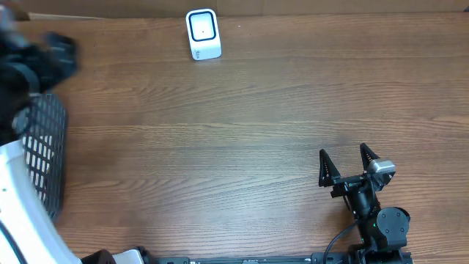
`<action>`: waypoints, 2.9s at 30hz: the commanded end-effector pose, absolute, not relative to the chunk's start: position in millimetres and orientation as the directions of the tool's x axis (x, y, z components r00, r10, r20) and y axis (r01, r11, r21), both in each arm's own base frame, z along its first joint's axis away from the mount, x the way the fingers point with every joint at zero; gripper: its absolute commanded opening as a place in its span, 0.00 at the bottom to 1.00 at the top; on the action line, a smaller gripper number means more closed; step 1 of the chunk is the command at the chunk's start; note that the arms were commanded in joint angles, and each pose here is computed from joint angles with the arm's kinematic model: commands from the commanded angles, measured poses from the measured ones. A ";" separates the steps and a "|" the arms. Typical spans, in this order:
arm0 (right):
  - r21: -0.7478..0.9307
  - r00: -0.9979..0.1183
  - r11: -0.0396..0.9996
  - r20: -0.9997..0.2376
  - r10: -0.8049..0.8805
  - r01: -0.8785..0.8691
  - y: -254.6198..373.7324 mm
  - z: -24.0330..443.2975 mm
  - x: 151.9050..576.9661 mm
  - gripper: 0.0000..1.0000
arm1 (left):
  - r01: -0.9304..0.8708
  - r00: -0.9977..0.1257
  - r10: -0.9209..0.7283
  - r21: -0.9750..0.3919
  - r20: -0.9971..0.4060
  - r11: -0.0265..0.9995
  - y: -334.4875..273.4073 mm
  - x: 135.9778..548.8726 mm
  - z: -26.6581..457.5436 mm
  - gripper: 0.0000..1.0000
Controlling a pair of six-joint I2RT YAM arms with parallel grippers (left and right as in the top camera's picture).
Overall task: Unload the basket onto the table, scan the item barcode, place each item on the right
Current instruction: 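Move the left gripper over the basket and reach down inside, then grasp the teal tissue pack in the basket with the left gripper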
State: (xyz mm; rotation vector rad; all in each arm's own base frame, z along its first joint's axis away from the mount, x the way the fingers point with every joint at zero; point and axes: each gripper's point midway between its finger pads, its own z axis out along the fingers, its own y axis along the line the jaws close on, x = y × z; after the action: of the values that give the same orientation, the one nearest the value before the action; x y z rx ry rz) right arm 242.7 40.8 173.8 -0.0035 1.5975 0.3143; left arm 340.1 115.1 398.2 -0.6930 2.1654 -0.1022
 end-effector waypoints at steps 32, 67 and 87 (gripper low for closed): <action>0.200 -0.056 0.961 -0.980 0.192 -0.194 40.9 171.4 242.8 1.00 | -0.978 -0.208 -0.930 0.074 -0.303 0.194 355.4 212.4 161.7 0.73; 0.200 -0.056 0.961 -0.980 0.192 -0.194 40.9 171.4 242.8 1.00 | -0.965 -0.263 -0.941 0.065 -0.214 0.255 351.9 226.8 81.7 0.04; 0.200 -0.056 0.960 -0.980 0.193 -0.194 40.9 171.5 242.8 1.00 | -0.931 -0.122 -0.801 -0.211 -0.586 0.296 331.6 235.0 264.0 0.17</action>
State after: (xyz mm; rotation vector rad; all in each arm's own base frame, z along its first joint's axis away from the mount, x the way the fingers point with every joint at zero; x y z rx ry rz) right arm 242.7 40.8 173.8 -0.0035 1.5979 0.3149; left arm 229.5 335.4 266.6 -1.5529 1.9387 0.3080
